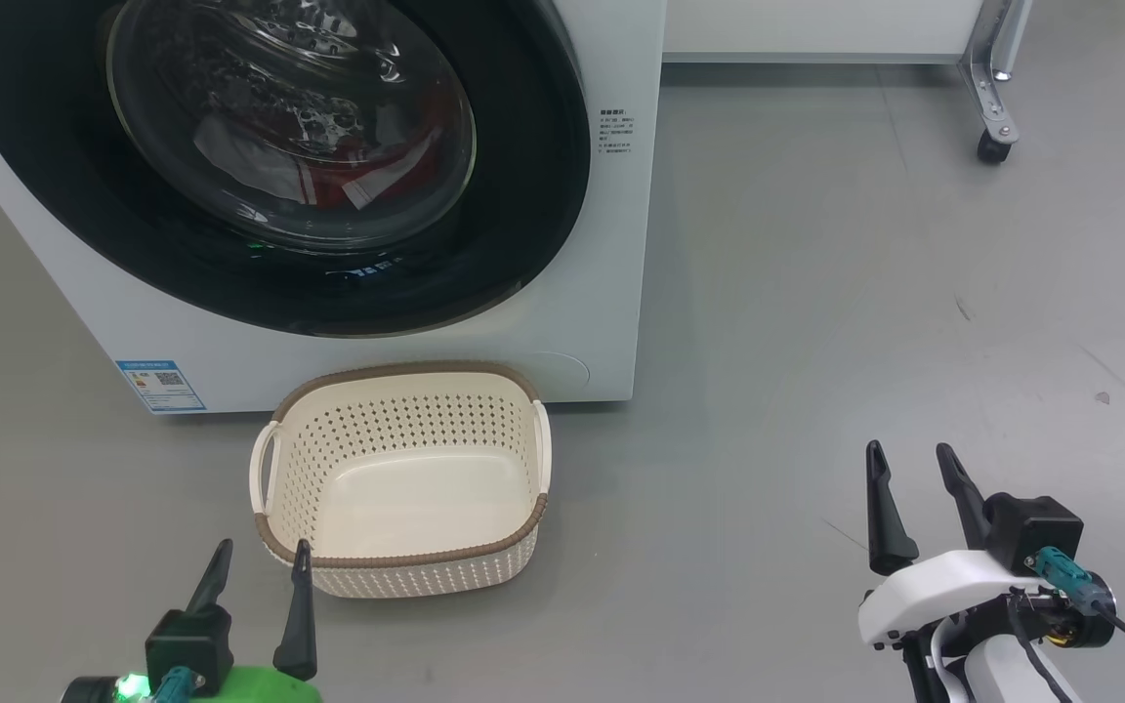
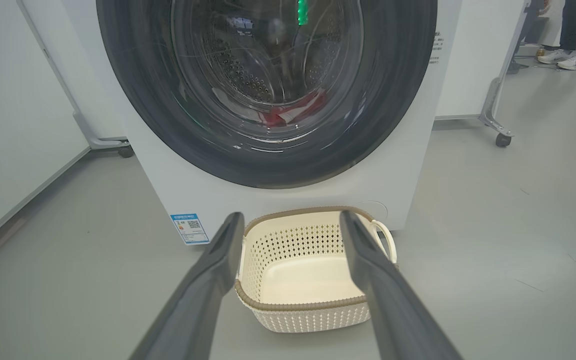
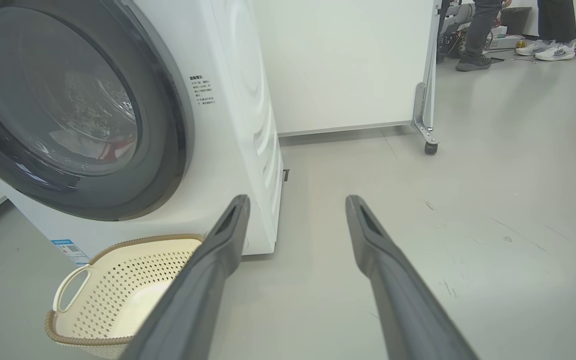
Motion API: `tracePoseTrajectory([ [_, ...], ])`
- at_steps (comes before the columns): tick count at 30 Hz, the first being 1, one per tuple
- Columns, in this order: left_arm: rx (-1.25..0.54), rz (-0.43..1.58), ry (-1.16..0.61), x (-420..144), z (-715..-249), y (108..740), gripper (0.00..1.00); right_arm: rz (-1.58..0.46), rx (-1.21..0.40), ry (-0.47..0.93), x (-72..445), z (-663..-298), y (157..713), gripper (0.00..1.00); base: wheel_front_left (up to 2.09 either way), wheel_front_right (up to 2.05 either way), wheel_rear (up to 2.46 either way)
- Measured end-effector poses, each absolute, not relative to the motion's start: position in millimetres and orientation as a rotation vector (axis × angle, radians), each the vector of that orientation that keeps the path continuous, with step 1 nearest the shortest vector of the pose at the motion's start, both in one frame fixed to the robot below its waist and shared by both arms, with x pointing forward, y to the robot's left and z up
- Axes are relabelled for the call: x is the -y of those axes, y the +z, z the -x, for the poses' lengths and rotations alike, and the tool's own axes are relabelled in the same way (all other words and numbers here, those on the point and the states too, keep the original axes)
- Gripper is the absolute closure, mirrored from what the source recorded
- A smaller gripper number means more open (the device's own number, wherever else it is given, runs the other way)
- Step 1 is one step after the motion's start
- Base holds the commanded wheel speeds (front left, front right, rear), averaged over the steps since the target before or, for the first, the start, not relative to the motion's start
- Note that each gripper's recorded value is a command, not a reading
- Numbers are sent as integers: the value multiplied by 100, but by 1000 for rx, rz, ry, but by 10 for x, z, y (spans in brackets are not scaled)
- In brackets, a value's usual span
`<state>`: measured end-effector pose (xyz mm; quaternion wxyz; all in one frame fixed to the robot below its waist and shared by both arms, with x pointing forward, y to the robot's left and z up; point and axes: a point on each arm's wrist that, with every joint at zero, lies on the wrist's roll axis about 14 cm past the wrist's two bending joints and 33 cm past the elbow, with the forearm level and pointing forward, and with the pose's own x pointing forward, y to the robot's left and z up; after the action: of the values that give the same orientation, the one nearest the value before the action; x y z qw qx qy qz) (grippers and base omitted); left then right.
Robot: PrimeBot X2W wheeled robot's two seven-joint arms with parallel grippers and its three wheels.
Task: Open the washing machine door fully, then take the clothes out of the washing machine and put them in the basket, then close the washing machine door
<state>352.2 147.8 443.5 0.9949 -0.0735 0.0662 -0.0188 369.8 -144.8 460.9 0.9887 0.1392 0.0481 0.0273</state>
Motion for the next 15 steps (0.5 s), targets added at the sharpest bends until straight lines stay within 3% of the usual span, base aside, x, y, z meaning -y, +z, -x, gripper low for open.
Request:
tracePoseTrajectory([
  [15, -126, 147, -42, -1466, -3536, 4457, 0, -279, -101, 54, 1444, -3702, 4593, 0, 0, 0, 0],
])
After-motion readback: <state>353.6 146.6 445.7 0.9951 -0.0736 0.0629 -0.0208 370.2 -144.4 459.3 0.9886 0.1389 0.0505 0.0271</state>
